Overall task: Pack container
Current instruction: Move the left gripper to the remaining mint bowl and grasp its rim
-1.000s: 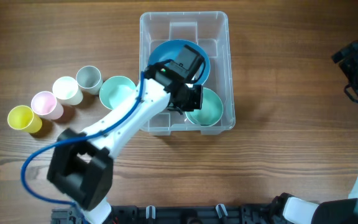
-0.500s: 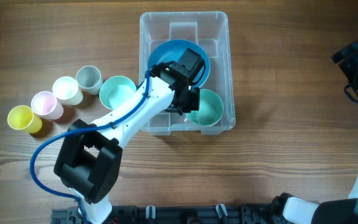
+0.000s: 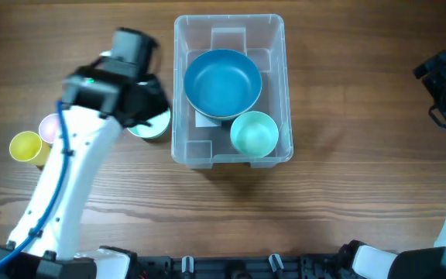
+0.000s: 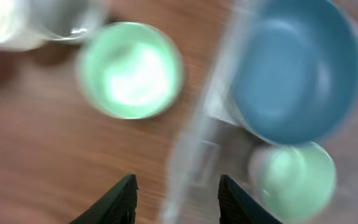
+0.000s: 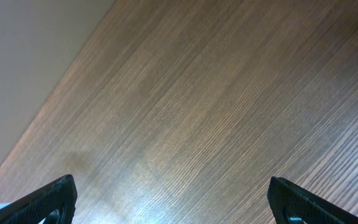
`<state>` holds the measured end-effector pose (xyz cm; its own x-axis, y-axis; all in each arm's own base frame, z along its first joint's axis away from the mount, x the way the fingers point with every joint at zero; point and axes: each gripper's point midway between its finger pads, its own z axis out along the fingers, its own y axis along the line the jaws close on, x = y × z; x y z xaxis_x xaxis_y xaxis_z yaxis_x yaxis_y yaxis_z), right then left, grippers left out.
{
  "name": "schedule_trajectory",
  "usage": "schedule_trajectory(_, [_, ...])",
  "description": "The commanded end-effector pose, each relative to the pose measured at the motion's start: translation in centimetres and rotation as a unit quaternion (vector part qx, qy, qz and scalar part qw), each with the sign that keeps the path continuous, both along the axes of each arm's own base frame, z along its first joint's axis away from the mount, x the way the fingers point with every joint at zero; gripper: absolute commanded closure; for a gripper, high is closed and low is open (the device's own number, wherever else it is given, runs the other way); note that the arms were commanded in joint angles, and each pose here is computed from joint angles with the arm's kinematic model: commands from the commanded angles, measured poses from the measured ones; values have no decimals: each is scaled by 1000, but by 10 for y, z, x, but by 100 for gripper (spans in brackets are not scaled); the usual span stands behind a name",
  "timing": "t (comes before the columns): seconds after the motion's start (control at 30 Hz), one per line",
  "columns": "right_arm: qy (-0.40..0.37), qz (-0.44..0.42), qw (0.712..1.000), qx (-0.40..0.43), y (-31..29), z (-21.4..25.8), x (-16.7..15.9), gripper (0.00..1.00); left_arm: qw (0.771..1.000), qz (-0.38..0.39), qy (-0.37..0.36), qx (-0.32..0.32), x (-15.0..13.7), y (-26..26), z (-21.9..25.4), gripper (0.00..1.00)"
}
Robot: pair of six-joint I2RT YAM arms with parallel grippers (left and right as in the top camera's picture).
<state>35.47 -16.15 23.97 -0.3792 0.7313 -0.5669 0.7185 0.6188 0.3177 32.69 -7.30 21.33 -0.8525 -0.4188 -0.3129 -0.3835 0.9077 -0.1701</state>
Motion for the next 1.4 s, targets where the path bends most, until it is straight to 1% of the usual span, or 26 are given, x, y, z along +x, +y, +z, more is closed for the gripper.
schedule_trajectory(0.0, [-1, -5, 1000, 3, -1, -1, 1, 0, 996, 71, 58, 5, -3, 36, -38, 56])
schedule_trajectory(0.1, [-1, -5, 1000, 3, -1, -1, 1, 1, 992, 86, 95, -12, -7, 42, -77, 55])
schedule_trajectory(0.13, [-1, -5, 1000, 3, -1, -1, 1, 0, 991, 87, 102, -19, -6, 41, -92, 53])
schedule_trajectory(0.23, [-1, -5, 1000, 2, -1, -1, 1, 0, 988, 107, 107, -20, -2, 42, -121, 51])
schedule_trajectory(0.33, [-1, -5, 1000, 3, -1, -1, 1, 0, 981, 149, 120, -25, -2, 44, -148, 56])
schedule_trajectory(0.53, [-1, -5, 1000, 3, -1, -1, 1, 0, 980, 160, 120, -18, 7, 47, -172, 58])
schedule_trajectory(0.77, [-1, -5, 1000, 3, -1, -1, 1, 0, 973, 173, 150, -3, 2, 51, -194, 60])
schedule_trajectory(0.83, [-1, -5, 1000, 2, -1, -1, 1, 0, 971, 173, 162, 0, -1, 51, -202, 67])
schedule_trajectory(0.87, [-1, -5, 1000, 3, -1, -1, 1, 0, 971, 173, 165, 1, -1, 51, -203, 78])
schedule_trajectory(0.9, [-1, -5, 1000, 3, -1, -1, 1, 0, 971, 173, 166, -1, -1, 50, -203, 86])
schedule_trajectory(0.97, [-1, -5, 1000, 3, -1, -1, 1, 0, 971, 173, 165, -2, -3, 50, -201, 96])
schedule_trajectory(1.1, [-1, -5, 1000, 3, -1, -1, 1, 0, 971, 171, 166, -9, -9, 48, -186, 96])
schedule_trajectory(1.2, [-1, -5, 1000, 3, -1, -1, 1, 0, 974, 170, 152, -14, -15, 48, -164, 96])
schedule_trajectory(1.3, [-1, -5, 1000, 3, -1, -1, 1, 0, 979, 169, 115, -23, -18, 49, -131, 96])
schedule_trajectory(1.37, [-1, -5, 1000, 3, -1, -1, 1, 0, 982, 167, 78, -28, -19, 50, -105, 96])
